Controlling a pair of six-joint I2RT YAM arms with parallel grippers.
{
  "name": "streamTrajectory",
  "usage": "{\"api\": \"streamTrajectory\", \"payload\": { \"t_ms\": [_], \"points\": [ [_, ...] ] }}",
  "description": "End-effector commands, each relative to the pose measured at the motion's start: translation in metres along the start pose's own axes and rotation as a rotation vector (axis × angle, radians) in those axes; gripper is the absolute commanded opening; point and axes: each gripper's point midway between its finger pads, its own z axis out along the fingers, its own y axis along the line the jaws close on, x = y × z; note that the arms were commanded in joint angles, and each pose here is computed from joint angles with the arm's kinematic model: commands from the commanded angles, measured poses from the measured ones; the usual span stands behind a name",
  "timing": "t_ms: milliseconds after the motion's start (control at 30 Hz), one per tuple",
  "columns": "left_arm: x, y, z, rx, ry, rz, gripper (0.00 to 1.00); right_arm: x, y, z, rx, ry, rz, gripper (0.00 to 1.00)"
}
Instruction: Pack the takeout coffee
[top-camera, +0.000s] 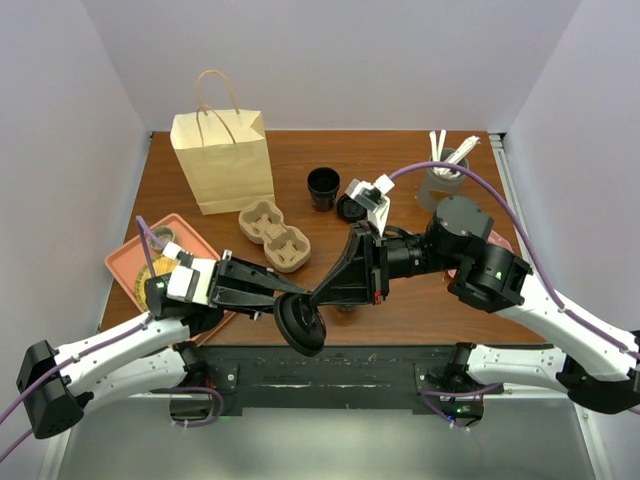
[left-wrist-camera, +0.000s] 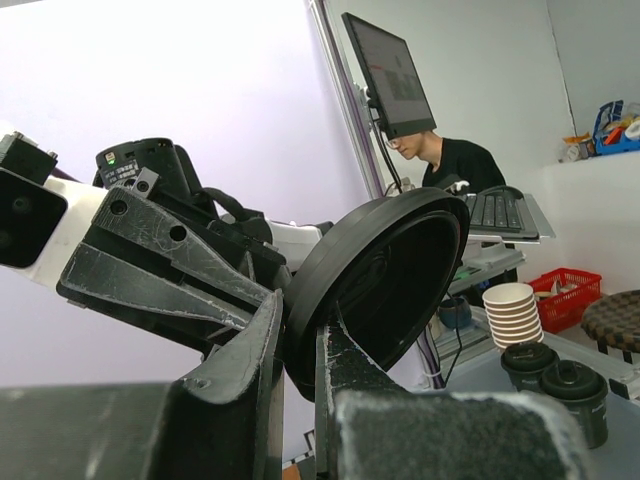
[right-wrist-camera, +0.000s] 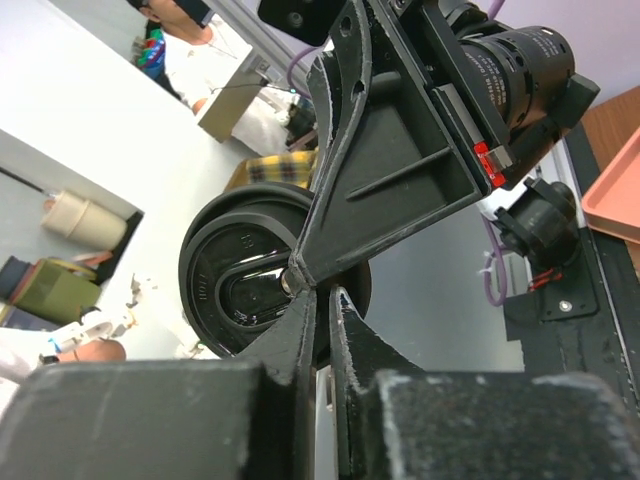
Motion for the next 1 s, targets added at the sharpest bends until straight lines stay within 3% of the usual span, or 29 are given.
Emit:
{"api": "streamTrajectory", "payload": {
  "t_ms": [0,133,733,867,967],
  "points": [
    [-0.01,0.007,0.0,-0.032,-0.042,0.084,0.0,0.002,-0.003,-0.005,0.059,0.004,-0.026,0.0],
    [-0.006,0.013,0.001,-0.054,-0.019,0.079,0.0,0.003,-0.004,-0.014,0.088,-0.008,-0.05,0.0],
    [0.0,0.027,-0.007,-0.17,0.02,0.047,0.24,0.001,-0.013,-0.034,0.181,-0.124,0.01,0.0],
    [0.002,0.028,-0.008,-0.182,0.031,0.039,0.25,0.004,-0.016,-0.036,0.19,-0.132,0.02,0.0],
    [0.003,0.027,-0.01,-0.179,0.029,0.046,0.17,0.004,-0.016,-0.036,0.188,-0.128,0.024,0.0]
  ]
}}
